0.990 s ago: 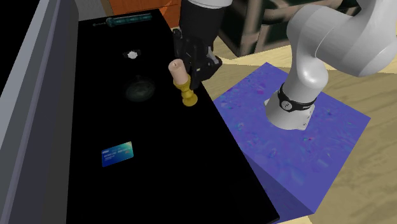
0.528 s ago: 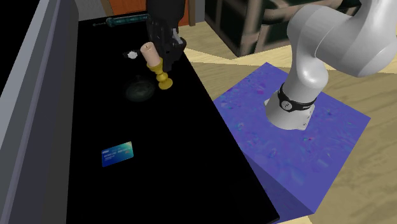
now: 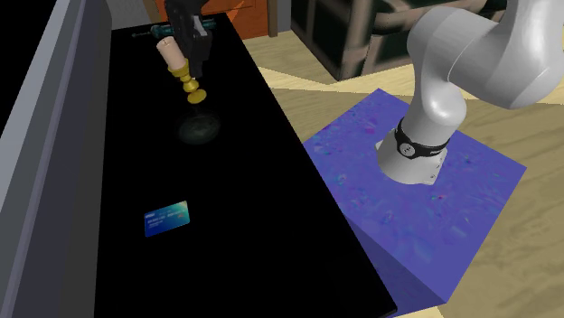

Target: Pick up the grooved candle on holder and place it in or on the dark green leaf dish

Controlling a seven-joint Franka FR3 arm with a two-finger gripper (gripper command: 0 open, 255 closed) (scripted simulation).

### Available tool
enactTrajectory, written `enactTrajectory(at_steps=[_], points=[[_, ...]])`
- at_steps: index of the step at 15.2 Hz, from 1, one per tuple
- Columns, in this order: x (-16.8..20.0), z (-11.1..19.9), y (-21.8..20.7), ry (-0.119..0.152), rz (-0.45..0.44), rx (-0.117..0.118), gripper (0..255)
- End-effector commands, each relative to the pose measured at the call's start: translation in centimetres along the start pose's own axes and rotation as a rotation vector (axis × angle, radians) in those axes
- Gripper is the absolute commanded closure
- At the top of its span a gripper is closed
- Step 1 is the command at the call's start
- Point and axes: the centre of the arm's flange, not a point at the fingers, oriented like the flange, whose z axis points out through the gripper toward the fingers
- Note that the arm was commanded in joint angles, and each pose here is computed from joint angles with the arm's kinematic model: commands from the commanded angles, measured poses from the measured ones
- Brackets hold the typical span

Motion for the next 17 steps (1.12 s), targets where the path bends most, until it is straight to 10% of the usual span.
enactTrajectory(at_steps=[1,17], points=[[0.6,0.1,3.6,0.0,-0.002,-0.001,255],[-1.0,8.2,3.1,0.0,-0.002,-0.001,255]])
